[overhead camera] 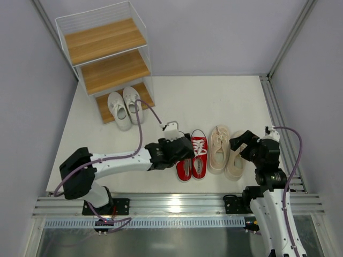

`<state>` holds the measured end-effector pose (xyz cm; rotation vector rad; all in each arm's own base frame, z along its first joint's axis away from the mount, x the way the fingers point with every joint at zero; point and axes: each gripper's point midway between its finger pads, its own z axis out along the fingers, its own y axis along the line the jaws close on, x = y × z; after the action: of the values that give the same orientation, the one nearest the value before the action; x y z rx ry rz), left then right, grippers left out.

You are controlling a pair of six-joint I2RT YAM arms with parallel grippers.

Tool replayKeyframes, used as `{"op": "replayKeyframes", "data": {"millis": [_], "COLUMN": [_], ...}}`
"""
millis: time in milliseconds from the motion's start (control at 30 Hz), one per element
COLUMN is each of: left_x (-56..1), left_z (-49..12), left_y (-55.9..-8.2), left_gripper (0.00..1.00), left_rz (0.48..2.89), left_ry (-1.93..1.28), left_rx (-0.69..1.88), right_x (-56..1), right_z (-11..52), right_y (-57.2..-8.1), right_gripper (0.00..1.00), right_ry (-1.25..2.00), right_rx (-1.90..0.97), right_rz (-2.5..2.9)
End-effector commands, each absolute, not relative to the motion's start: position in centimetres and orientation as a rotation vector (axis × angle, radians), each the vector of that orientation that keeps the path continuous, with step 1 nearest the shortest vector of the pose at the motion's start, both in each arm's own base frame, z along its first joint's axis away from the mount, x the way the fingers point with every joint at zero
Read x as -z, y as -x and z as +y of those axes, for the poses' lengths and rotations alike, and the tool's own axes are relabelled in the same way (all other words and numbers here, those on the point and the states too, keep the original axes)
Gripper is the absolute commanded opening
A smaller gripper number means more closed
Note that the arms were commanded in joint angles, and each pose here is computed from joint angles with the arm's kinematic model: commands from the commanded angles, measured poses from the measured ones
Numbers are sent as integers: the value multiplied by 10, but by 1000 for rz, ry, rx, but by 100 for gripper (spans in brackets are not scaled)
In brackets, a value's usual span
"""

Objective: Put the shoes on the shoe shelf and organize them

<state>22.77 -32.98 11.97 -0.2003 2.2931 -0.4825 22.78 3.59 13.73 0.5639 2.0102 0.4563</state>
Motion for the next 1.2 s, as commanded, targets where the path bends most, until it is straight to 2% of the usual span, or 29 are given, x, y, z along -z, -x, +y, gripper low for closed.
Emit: {"op": "replayKeyframes", "data": {"millis": [0,300,400,500,767,1000,1167], "left_x": [-128,-81,-67,-56,-51,-39,-33], "left_z": [-368,-376,-375,-376,-376,-371,-375], "left_y": [-199,-186,-188,-190,-204,-217,-220], "left_gripper": [87,86,82,75,44,44,50], "left_rz": [2334,2405,2412,2415,2326,2250,2207], "left_ry": [220,138,121,94,17,-60,-81], "left_rx": [561,419,369,328,247,82,29], "right_x": [-145,-143,-140,-137,-131,-129,-127], "right_z": [24,25,25,26,27,29,30], "right_y": [-232,-230,-230,-229,-228,-229,-230], "right_gripper": [97,97,97,97,97,97,97], "right_ry": [-647,-637,-635,-636,-633,-624,-622], "right_rx": [-399,-399,-397,-400,-406,-414,-419], "right_rz": [1988,2001,2009,2019,2032,2034,2037]}}
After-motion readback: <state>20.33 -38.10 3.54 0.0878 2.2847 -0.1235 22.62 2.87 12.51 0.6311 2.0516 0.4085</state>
